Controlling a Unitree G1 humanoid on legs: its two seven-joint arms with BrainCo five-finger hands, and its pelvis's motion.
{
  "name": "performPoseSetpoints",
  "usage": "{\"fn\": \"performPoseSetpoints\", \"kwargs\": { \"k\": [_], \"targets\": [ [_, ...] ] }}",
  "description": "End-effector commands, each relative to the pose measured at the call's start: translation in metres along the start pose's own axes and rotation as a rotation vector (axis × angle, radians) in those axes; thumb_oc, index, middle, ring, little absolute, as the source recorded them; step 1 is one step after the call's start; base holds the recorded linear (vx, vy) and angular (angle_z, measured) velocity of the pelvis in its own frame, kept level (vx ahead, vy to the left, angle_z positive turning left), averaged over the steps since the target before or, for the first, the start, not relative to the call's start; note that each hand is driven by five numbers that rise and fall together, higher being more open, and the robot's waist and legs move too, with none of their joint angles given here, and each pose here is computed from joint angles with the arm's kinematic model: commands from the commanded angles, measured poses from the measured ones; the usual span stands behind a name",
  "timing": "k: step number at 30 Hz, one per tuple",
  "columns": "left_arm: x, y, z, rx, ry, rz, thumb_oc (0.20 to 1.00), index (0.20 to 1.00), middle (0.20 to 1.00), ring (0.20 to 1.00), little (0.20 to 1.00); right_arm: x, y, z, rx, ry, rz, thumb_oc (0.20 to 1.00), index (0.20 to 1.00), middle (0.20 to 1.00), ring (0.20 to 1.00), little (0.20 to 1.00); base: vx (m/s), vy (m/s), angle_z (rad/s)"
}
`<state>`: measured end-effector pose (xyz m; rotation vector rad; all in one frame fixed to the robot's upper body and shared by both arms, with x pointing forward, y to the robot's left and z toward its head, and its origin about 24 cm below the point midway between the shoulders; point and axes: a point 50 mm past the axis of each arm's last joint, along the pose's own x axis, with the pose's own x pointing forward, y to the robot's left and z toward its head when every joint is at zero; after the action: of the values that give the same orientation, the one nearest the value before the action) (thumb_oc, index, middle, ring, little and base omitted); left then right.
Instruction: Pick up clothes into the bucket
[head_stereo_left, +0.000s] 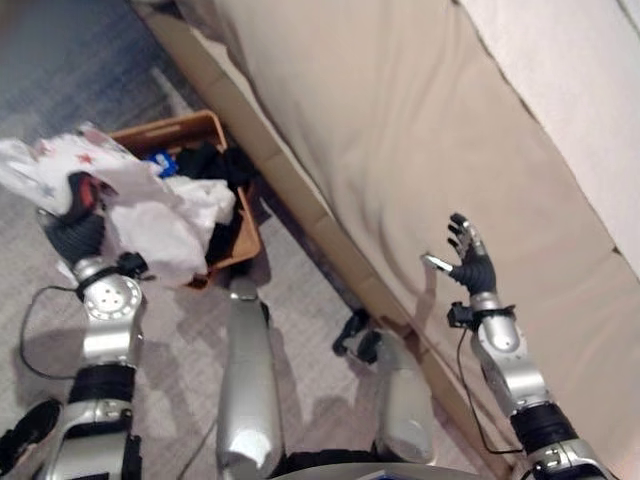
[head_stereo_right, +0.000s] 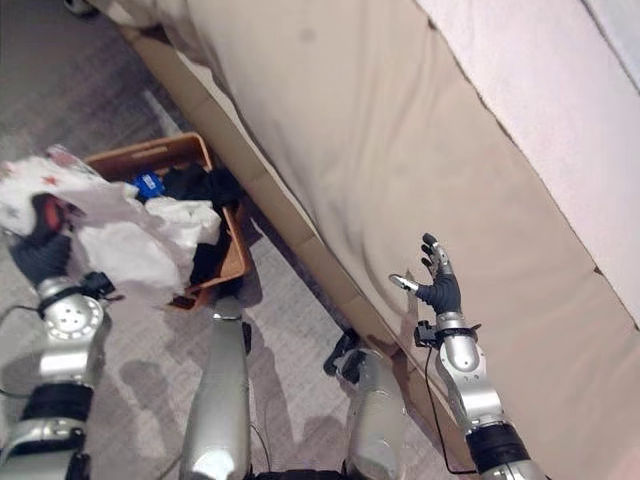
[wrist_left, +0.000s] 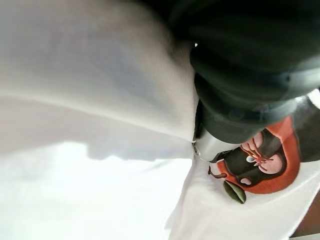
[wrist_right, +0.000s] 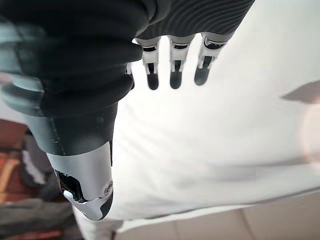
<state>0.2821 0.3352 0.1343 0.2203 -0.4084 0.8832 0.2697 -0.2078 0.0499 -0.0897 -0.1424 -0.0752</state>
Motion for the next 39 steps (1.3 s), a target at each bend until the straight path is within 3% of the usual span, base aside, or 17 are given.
{"fn": "performPoseSetpoints", "kwargs": {
  "k": [1, 10, 22, 32, 39],
  "targets": [
    [0.036, 0.016, 0.042, -0.03, -0.174, 0.15, 0.2, 0.2, 0.2, 0.2, 0.2, -0.001, -0.004, 0.027, 0.113, -0.159, -0.049, 1.0, 1.0, 1.0, 1.0, 1.0, -0.01, 0.035, -0.04],
    [0.071, 0.035, 0.065, 0.056, -0.224, 0.225, 0.2, 0.2, 0.2, 0.2, 0.2, 0.002, -0.002, 0.046, 0.162, -0.254, -0.023, 1.0, 1.0, 1.0, 1.0, 1.0, -0.01, 0.026, -0.01],
    [0.074, -0.004, 0.074, 0.296, -0.302, -0.057, 0.2, 0.2, 0.2, 0.2, 0.2, 0.006, -0.008, 0.06, 0.106, -0.312, 0.01, 1.0, 1.0, 1.0, 1.0, 1.0, -0.01, 0.042, 0.0],
    [0.078, -0.01, 0.041, 0.479, -0.123, -0.174, 0.2, 0.2, 0.2, 0.2, 0.2, 0.01, -0.011, 0.063, 0.118, -0.315, 0.013, 1.0, 1.0, 1.0, 1.0, 1.0, 0.01, 0.022, -0.05],
    [0.08, -0.008, 0.037, 0.466, -0.08, -0.175, 0.2, 0.2, 0.2, 0.2, 0.2, 0.01, -0.013, 0.066, 0.117, -0.324, 0.017, 1.0, 1.0, 1.0, 1.0, 1.0, 0.0, -0.001, -0.01]
  ]
}}
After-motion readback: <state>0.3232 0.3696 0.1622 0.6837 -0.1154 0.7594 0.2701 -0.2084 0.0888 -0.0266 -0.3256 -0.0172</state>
